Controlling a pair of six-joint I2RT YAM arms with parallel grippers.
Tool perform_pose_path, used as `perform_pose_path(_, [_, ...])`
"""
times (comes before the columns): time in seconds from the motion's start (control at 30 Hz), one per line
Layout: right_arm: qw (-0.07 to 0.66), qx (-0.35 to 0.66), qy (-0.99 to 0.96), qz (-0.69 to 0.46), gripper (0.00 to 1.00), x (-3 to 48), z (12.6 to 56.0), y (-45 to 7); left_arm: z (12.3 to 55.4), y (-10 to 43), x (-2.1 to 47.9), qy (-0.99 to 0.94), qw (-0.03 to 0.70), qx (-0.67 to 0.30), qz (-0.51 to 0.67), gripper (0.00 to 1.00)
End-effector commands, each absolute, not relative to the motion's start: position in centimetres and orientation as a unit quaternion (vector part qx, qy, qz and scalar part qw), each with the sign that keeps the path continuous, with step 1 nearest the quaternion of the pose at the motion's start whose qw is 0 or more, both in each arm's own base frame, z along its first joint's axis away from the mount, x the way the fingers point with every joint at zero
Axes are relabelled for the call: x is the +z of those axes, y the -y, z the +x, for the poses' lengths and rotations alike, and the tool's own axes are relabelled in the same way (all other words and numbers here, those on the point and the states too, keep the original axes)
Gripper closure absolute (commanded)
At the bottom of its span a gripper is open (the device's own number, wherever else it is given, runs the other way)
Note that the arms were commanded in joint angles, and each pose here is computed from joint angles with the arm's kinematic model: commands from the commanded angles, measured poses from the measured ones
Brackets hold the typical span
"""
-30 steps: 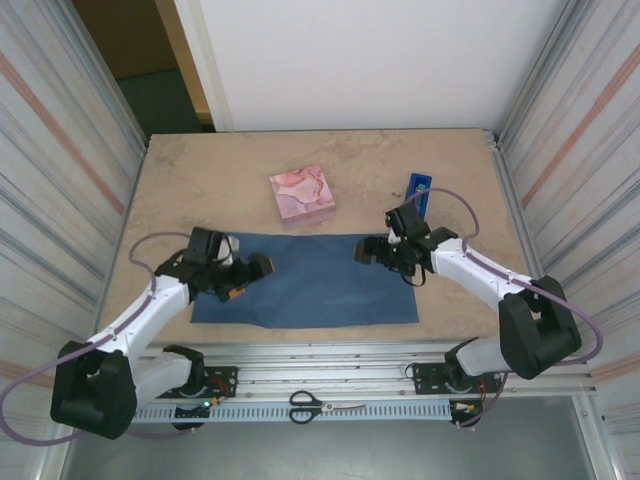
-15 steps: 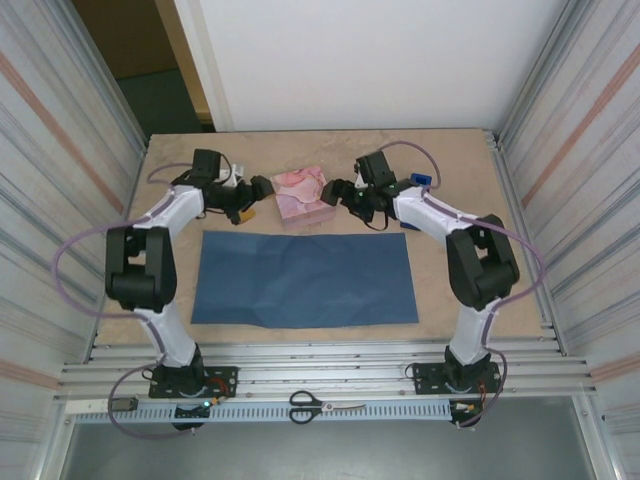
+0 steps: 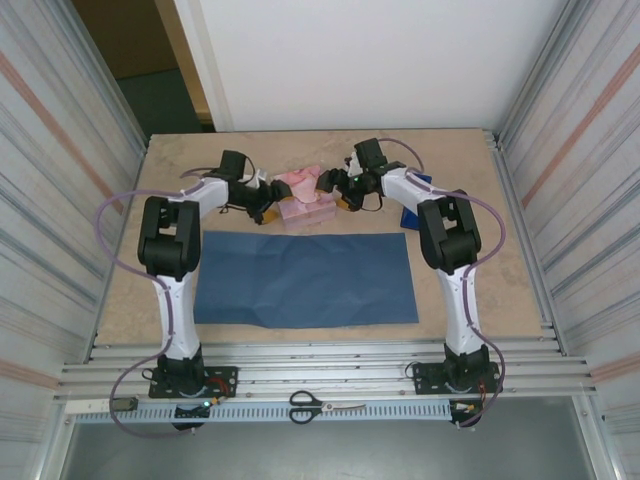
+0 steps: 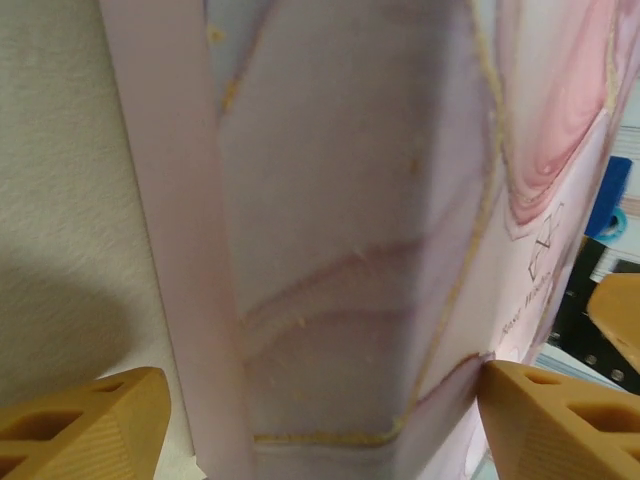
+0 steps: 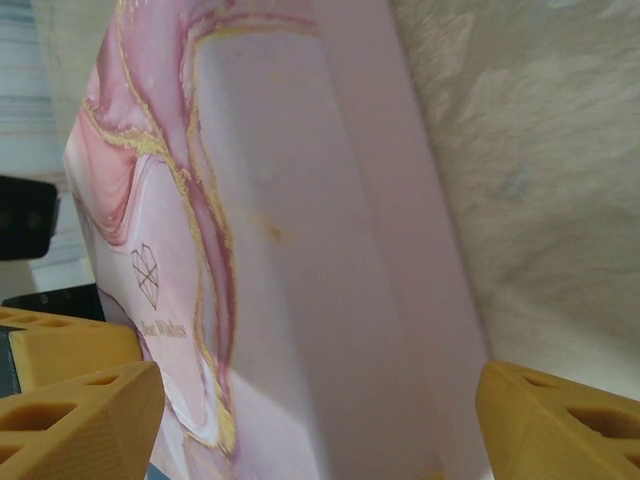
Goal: Wrap the gift box in paper
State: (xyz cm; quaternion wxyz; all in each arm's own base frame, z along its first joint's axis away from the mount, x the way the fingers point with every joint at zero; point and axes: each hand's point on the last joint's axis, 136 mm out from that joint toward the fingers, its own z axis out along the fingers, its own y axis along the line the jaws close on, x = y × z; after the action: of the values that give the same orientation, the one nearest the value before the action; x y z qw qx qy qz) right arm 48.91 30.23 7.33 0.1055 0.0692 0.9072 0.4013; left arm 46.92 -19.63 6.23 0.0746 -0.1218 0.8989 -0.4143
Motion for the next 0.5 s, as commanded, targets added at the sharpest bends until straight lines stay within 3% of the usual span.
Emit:
perform_pose_path(0.0, [0.058, 0.442, -0.894, 0.039, 0.19, 7.0, 48.3, -31.6, 48.2, 20.1, 6.2, -0.895, 0.078, -0.423, -0.119, 0.23])
perform_pose_path(0.13, [0.042, 0.467, -0.883, 0.028, 0.24, 7.3, 48.8, -32.7, 48.4, 20.7, 5.7, -0.894, 0.070, -0.427, -0.114, 0.29])
perform_pose_path(0.27, [0.064, 0.477, -0.876, 0.020, 0.35, 10.2, 48.9, -32.6, 48.6, 21.6, 6.8, -0.888, 0.074, -0.444, -0.092, 0.38])
perform_pose_path(0.47, [0.094, 0.497, -0.863, 0.013, 0.35, 15.4, 47.5, -32.6, 48.1, 22.9, 10.4, -0.880, 0.094, -0.460, -0.064, 0.41])
